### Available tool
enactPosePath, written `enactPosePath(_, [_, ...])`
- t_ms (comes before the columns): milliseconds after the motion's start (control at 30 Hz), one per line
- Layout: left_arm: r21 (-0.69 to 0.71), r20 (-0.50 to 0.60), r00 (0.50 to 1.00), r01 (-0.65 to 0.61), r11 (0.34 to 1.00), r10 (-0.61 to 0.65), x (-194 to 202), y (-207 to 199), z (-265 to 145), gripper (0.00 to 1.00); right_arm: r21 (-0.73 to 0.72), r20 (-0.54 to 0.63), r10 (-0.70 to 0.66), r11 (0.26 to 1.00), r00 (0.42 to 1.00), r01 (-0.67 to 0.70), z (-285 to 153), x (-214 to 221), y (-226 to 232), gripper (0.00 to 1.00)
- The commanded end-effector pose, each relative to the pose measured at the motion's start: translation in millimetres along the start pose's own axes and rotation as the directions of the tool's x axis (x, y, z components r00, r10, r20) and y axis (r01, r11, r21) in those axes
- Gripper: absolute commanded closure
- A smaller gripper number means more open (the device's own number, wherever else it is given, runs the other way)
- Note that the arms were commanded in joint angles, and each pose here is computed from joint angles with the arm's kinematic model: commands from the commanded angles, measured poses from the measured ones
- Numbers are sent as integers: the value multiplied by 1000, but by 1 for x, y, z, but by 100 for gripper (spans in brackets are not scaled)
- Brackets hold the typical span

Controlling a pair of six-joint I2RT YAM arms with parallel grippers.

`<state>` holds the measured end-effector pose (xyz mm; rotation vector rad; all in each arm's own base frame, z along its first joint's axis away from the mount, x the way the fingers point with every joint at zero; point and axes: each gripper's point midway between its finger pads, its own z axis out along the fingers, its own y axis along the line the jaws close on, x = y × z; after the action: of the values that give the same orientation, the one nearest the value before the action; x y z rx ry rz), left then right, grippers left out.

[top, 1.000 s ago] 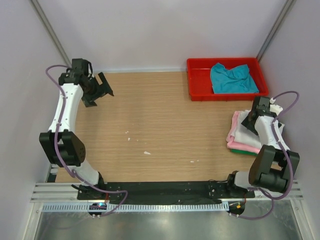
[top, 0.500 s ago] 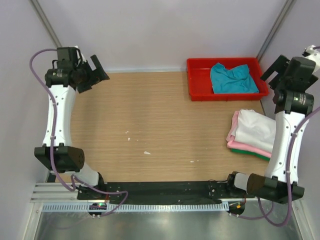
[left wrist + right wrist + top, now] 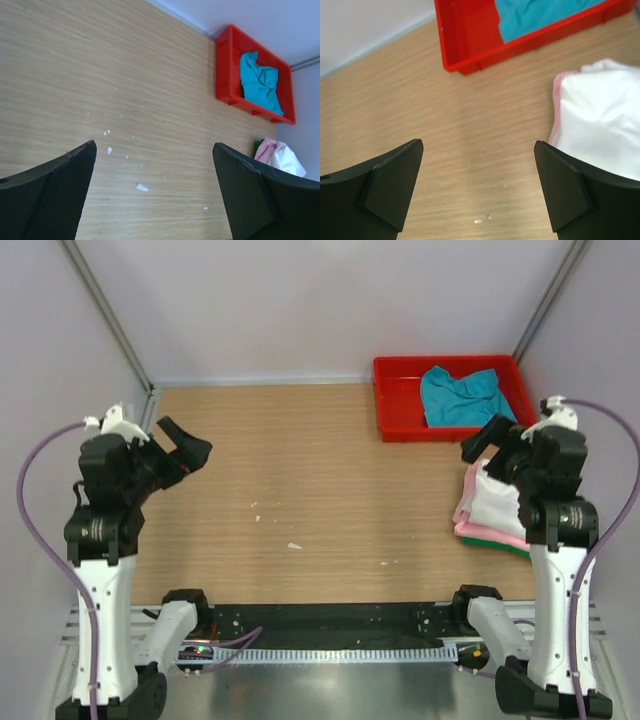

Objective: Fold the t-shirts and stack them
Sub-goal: Neatly place the folded tshirt to the corner

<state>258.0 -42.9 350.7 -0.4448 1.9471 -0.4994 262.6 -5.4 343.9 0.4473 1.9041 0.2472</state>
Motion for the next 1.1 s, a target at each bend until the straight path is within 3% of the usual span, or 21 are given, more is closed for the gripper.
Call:
enactPosePath(0, [43, 17, 1000, 25, 999, -26, 21, -3, -12, 0, -67, -15, 22, 997, 1000, -23, -22, 42, 4, 0])
enactPosePath(67, [24, -22, 1000, -3, 1000, 3, 41, 6, -14, 0, -91, 6, 11, 996, 1000, -11, -34, 52, 3, 0])
enactPosePath(200, [-16, -2, 1000, -23, 1000, 23, 62, 23, -27, 0, -94, 80, 1, 996, 997, 7, -57, 69, -9, 0])
enactPosePath(267, [-17, 23, 999, -23, 1000, 23, 67, 29, -35, 0, -65, 56, -12, 998, 998, 16, -57, 85, -20, 0])
enactPosePath(467, [-2, 44, 999, -29, 1000, 29, 93, 46, -38, 0, -16, 126, -5, 1000, 992, 7, -66, 84, -33, 0])
enactPosePath(1067, [-103, -19, 1000, 1, 995, -3, 119, 74, -22, 0, 133, 56, 13, 991, 998, -21, -46, 83, -52, 0])
